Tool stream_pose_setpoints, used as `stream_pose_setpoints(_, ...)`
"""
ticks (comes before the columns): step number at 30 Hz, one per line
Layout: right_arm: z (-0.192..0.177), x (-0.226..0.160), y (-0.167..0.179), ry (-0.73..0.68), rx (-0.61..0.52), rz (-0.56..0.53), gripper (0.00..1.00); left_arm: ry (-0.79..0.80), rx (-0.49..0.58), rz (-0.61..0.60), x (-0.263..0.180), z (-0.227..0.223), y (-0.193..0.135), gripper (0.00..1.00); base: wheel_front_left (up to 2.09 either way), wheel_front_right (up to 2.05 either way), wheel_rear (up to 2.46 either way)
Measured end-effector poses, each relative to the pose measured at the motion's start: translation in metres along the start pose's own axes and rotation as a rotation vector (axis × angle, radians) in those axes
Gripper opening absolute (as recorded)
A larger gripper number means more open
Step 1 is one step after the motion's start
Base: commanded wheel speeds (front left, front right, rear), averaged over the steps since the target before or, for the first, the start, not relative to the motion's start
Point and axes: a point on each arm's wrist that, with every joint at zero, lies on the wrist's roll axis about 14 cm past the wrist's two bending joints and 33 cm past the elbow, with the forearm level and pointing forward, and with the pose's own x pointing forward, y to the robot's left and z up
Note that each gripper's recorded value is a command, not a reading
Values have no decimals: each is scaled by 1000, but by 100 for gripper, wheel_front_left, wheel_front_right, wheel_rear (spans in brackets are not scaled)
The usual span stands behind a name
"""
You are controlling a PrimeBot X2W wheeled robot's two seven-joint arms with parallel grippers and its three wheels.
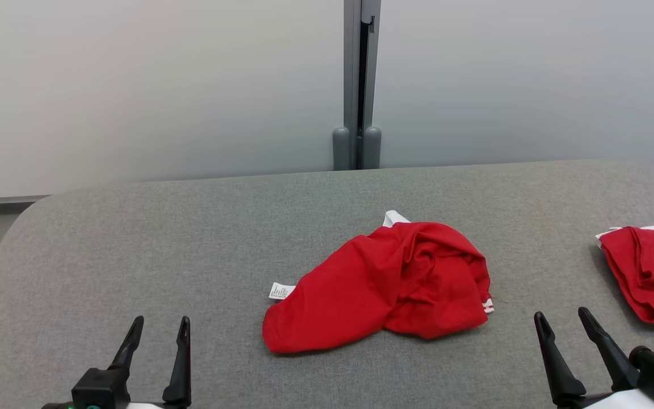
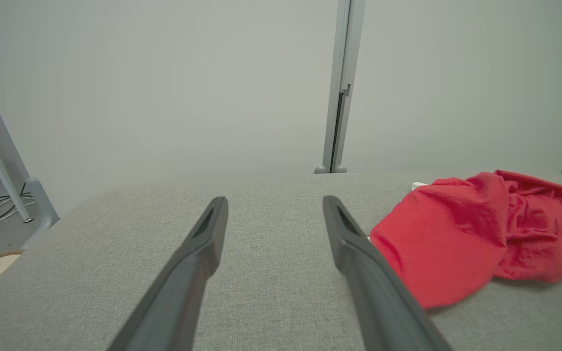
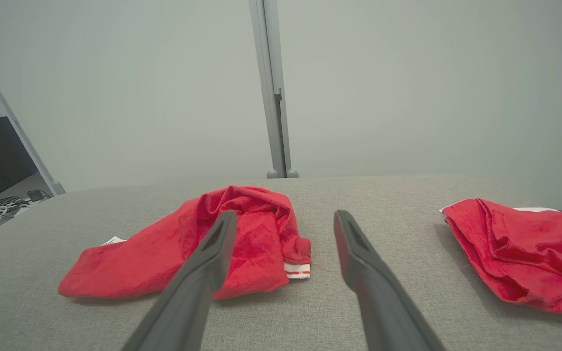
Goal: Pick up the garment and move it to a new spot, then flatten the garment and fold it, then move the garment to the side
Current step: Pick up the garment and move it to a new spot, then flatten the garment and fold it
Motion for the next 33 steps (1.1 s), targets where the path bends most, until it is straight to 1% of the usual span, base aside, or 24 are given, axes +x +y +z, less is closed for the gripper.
stream_pose_setpoints(15,0,-3,2,6,2,0,100,19,1,10,-6,-1,5,100,0,0,0)
stream_pose_setpoints(33,-2,-2,3,11,6,2,100,33,-6,9,-6,-5,3,100,0,0,0)
